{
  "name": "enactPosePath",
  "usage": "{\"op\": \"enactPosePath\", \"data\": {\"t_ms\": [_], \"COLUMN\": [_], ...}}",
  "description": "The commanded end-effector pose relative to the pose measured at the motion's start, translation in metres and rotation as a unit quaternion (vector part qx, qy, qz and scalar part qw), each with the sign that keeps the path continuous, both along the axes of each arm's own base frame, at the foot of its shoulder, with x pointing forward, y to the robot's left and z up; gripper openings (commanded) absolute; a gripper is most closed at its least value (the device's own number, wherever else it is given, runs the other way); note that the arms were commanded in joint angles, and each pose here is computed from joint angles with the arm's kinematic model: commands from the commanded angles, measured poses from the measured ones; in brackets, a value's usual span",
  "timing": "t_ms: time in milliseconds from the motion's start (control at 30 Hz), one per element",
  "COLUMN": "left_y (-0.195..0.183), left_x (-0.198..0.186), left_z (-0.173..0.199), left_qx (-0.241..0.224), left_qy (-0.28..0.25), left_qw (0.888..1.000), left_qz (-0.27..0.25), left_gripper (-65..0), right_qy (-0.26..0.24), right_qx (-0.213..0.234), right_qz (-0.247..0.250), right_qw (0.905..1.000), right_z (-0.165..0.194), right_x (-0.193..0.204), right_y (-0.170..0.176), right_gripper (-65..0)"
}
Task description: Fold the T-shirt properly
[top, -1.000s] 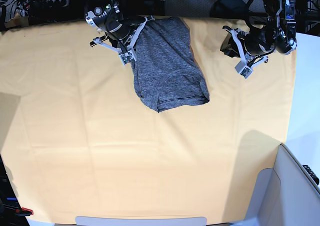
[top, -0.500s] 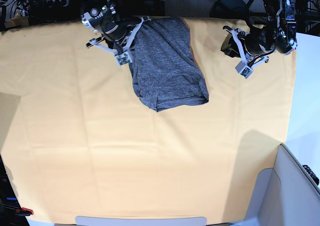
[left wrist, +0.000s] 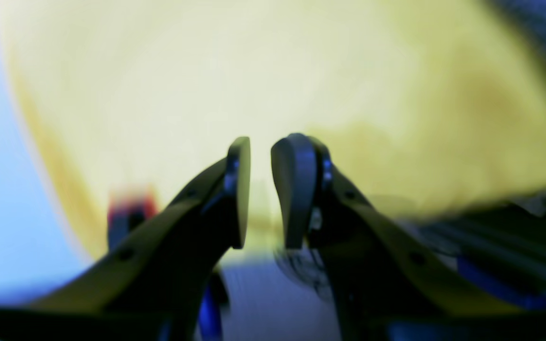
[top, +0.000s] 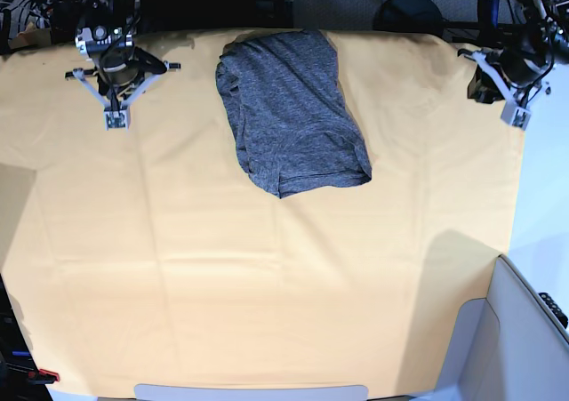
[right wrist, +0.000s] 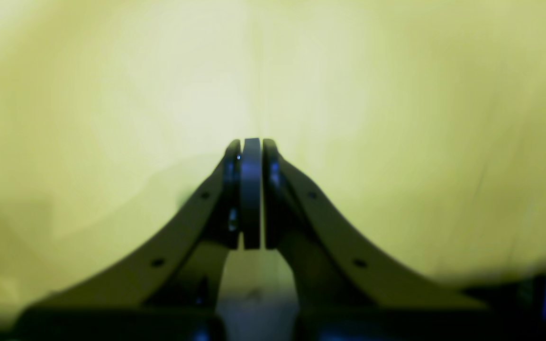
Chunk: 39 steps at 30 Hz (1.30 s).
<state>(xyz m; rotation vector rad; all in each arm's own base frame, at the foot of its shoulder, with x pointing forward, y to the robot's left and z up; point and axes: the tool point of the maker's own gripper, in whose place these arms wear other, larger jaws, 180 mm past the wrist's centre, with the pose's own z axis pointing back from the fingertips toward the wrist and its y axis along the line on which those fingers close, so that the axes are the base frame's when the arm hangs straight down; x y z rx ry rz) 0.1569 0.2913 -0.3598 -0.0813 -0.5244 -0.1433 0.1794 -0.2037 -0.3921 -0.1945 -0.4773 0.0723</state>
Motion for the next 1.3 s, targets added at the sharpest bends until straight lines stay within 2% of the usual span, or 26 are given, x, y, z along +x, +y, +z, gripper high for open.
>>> {"op": "enactPosePath", "data": {"t_ms": [0, 100, 167, 233, 467, 567, 667, 733, 833, 900, 1000, 1133, 1200, 1267], "left_y": [0.003, 0.01, 0.014, 0.012, 0.009, 0.002, -0.023, -0.047, -0.071, -0.079, -0.086, -0.11, -0.121, -0.139], "left_x": [-0.016, -0.062, -0.091, -0.106, -0.128, -0.133, -0.146, -0.152, -0.153, -0.146, -0.137, -0.122, -0.122, -0.117], "left_z": [-0.001, -0.015, -0.026, -0.036, -0.053, -0.071, -0.108, -0.138, -0.18, -0.206, -0.237, -0.262, -0.268, -0.271], "left_qx": [-0.001, -0.008, -0.01, -0.02, -0.048, -0.073, -0.129, -0.17, -0.205, -0.211, -0.211, -0.219, -0.216, -0.216], "left_qy": [0.008, 0.059, 0.115, 0.146, 0.177, 0.178, 0.189, 0.196, 0.209, 0.211, 0.202, 0.151, 0.142, 0.138], "left_qw": [1.0, 0.996, 0.99, 0.985, 0.977, 0.974, 0.965, 0.955, 0.943, 0.938, 0.935, 0.935, 0.94, 0.948], "left_qz": [0.014, 0.061, 0.075, 0.086, 0.106, 0.117, 0.132, 0.142, 0.162, 0.175, 0.203, 0.234, 0.222, 0.186], "left_gripper": [-52.8, -52.8, -52.8, -52.8, -58.1, -58.1, -58.0, -58.0, -58.0, -58.0, -58.0, -58.0, -58.0, -58.0], "right_qy": [0.008, 0.061, 0.093, 0.12, 0.182, 0.201, 0.207, 0.227, 0.257, 0.26, 0.242, 0.215, 0.21, 0.205], "right_qx": [-0.005, -0.013, -0.025, -0.025, -0.001, 0.002, 0.005, 0.011, 0.024, 0.033, 0.047, 0.073, 0.086, 0.102], "right_qz": [0.011, 0.015, 0.021, 0.025, 0.01, 0.004, -0.008, -0.027, -0.053, -0.063, -0.072, -0.079, -0.08, -0.079], "right_qw": [0.9999, 0.9979, 0.9951, 0.9922, 0.9832, 0.9795, 0.9782, 0.9734, 0.9645, 0.9629, 0.9666, 0.9707, 0.9707, 0.9701], "right_z": [-0.001, -0.015, -0.02, -0.025, -0.037, -0.049, -0.081, -0.115, -0.167, -0.195, -0.227, -0.258, -0.266, -0.271], "right_x": [-0.011, -0.052, -0.078, -0.099, -0.157, -0.17, -0.173, -0.182, -0.192, -0.192, -0.182, -0.171, -0.167, -0.162], "right_y": [-0.001, -0.007, -0.015, -0.015, 0.0, 0.0, -0.006, -0.009, -0.008, -0.005, 0.005, 0.032, 0.047, 0.068], "right_gripper": [-65.0, -65.0, -65.0, -65.0, -65.0, -65.0, -65.0, -65.0, -65.0, -65.0, -65.0, -65.0, -65.0, -65.0]}}
